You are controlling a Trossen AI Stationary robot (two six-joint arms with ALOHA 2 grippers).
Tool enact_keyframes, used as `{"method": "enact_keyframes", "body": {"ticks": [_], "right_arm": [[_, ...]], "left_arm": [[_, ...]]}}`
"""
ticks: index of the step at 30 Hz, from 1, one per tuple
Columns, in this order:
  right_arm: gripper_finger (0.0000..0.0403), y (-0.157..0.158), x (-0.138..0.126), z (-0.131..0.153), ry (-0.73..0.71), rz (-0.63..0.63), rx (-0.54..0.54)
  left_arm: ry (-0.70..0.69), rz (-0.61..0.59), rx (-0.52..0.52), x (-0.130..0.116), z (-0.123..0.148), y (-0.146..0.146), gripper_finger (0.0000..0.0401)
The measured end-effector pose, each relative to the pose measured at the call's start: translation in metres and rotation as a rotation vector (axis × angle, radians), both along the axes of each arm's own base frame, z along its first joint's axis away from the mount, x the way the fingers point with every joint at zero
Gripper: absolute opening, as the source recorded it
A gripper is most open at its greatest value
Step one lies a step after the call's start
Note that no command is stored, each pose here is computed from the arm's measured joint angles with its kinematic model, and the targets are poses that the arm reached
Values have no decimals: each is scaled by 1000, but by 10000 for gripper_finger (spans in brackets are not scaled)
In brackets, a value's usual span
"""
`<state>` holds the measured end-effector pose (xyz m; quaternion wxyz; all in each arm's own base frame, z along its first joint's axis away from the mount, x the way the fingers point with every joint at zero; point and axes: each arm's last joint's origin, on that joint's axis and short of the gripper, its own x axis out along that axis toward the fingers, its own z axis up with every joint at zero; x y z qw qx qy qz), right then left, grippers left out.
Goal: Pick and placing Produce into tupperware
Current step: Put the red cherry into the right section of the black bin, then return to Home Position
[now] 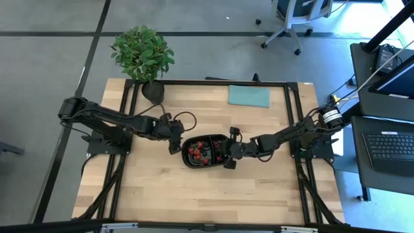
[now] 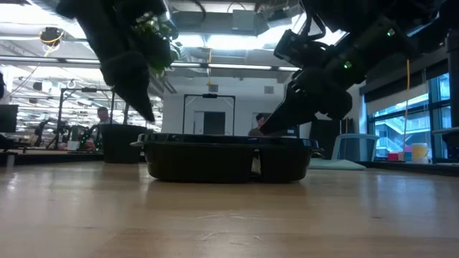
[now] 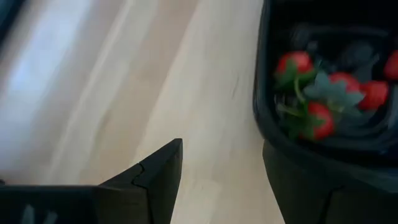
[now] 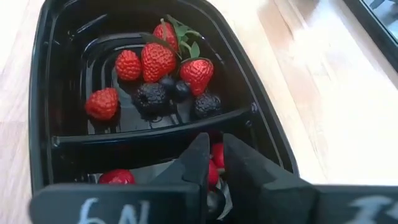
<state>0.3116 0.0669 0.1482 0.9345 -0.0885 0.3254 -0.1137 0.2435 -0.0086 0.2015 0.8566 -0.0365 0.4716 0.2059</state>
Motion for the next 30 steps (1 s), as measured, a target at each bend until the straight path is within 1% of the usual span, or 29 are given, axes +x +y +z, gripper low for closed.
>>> {"method": "enact_keyframes", "body": {"ticks": [3,6,9,11,14,18,22,24,27,30], "right_arm": [[56,-1,-2,11,-31,-4,-6],[58,-4,-11,32,-39,10,-65],[59,-11,-25,50,-6,18,-101],[59,-17,-35,60,-5,6,-102],[59,-28,-55,73,-34,4,-77],[59,-41,-98,73,-105,-1,-20],[59,-53,-138,68,-254,-32,5],[59,-58,-152,67,-338,-57,16],[59,-65,-169,66,-424,-87,21],[59,-70,-183,67,-491,-98,5]], "left_arm": [[-54,-28,60,-7,10,-4,216],[-149,-65,65,-20,19,-4,215],[-292,-106,82,-39,27,-4,215],[-397,-119,97,-54,30,-1,215],[-525,-94,104,-77,30,5,215],[-656,-69,106,-104,25,10,215],[-749,-64,133,-123,24,14,215],[-796,-57,160,-131,27,16,215],[-840,-31,189,-141,27,20,215],[-854,-5,215,-149,25,23,215]]}}
